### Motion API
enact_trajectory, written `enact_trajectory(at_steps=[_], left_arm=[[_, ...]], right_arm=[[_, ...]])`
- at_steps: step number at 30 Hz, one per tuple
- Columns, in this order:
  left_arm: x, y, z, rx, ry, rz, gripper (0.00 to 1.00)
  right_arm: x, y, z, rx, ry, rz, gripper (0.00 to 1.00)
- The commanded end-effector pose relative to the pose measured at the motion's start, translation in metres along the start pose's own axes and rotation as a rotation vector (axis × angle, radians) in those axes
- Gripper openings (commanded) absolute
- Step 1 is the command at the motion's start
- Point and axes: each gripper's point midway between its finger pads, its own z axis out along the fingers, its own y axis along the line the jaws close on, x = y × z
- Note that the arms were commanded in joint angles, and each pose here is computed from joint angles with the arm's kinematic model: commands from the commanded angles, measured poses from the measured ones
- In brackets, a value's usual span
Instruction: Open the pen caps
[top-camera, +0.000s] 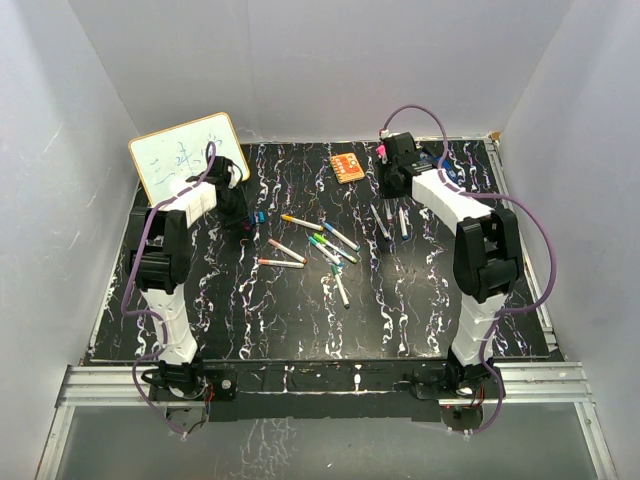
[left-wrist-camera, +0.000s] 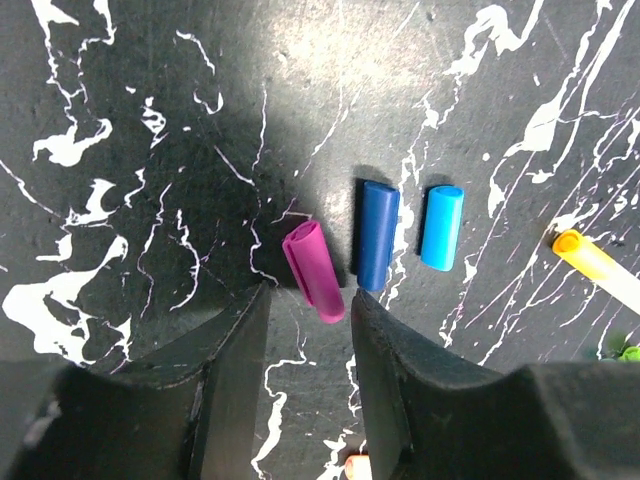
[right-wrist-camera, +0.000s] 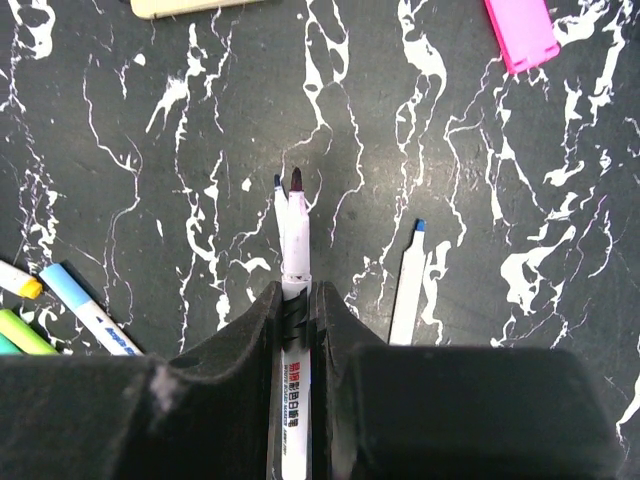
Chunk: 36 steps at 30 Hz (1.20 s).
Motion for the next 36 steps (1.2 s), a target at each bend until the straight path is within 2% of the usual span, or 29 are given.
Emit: enact_trajectory(at_steps=[1,7,12,16,18,26,36], left_arm=[[-0.003,0.003,-0.023,-0.021,0.008,0.012,0.38],[-0.013,0.001,-0.059,-0.010,-0.058,0.003,0.43],[-0.028,-0.011,-0.092,0.052,-0.151,-0.009,0.53],[-0.045,-0.019,-0.117,0.087,-0.256,-0.004,0.78],[-0.053,-0.021,-0.131,0.104,-0.315,-0.008,0.97],[-0.070,-0.031,-0.168,0.169,-0.441,-0.028,0.99],[-0.069,-0.035,-0.166,0.197,-0.434,-0.033,0.99]], right_arm=[[-0.037,0.000,-0.001,-0.002,-0.094,-0.001,0.00],[-0.031,-0.017,0.017,0.080,-0.068,-0.036,0.00],[-0.030,-0.031,0.031,0.124,-0.073,-0.066,0.00],[-0.022,-0.038,0.045,0.128,-0.045,-0.090,0.00],[-0.019,-0.039,0.050,0.125,-0.036,-0.090,0.00],[-0.008,-0.036,0.064,0.097,-0.006,-0.098,0.00],[0.017,-0.028,0.069,0.044,0.046,-0.082,0.00]])
